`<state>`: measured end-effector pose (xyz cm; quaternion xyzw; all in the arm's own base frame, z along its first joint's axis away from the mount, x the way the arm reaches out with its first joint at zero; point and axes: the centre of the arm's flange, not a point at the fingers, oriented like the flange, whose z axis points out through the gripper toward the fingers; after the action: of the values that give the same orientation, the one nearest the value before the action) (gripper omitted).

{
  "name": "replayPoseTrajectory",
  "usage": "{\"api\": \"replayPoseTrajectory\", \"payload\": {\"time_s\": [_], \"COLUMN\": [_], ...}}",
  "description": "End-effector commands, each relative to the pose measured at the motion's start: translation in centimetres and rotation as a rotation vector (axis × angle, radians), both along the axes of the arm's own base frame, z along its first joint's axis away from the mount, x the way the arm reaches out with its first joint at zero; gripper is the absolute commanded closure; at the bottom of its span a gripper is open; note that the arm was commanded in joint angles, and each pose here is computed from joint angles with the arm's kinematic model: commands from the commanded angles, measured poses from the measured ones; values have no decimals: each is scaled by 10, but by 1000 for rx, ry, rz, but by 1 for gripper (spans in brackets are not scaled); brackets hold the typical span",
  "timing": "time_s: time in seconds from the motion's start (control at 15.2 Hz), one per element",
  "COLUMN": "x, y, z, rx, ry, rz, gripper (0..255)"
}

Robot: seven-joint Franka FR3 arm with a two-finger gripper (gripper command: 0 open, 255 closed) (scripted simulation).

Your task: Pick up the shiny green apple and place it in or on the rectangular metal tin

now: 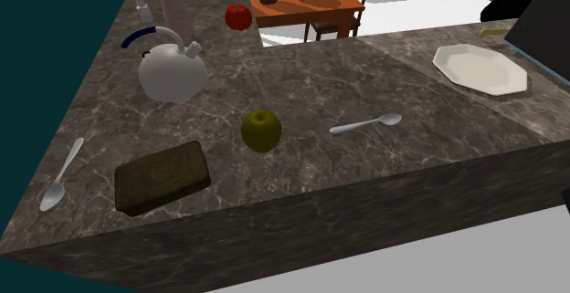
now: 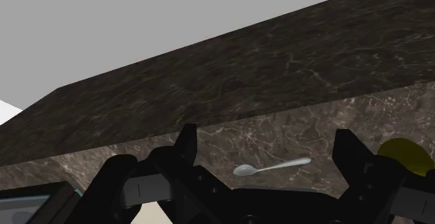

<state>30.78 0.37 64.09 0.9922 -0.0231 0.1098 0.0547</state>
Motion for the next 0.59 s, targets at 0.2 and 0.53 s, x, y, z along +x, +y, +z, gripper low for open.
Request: {"api": "replayPoseTrajectory", "payload": {"time_s": [0.2, 0.53], "x": [24, 64], "y": [22, 59], "z": [-20, -53], "rx": [6, 17], "ry": [-8, -20], "rz": [4, 11], "gripper": [0, 0]}}
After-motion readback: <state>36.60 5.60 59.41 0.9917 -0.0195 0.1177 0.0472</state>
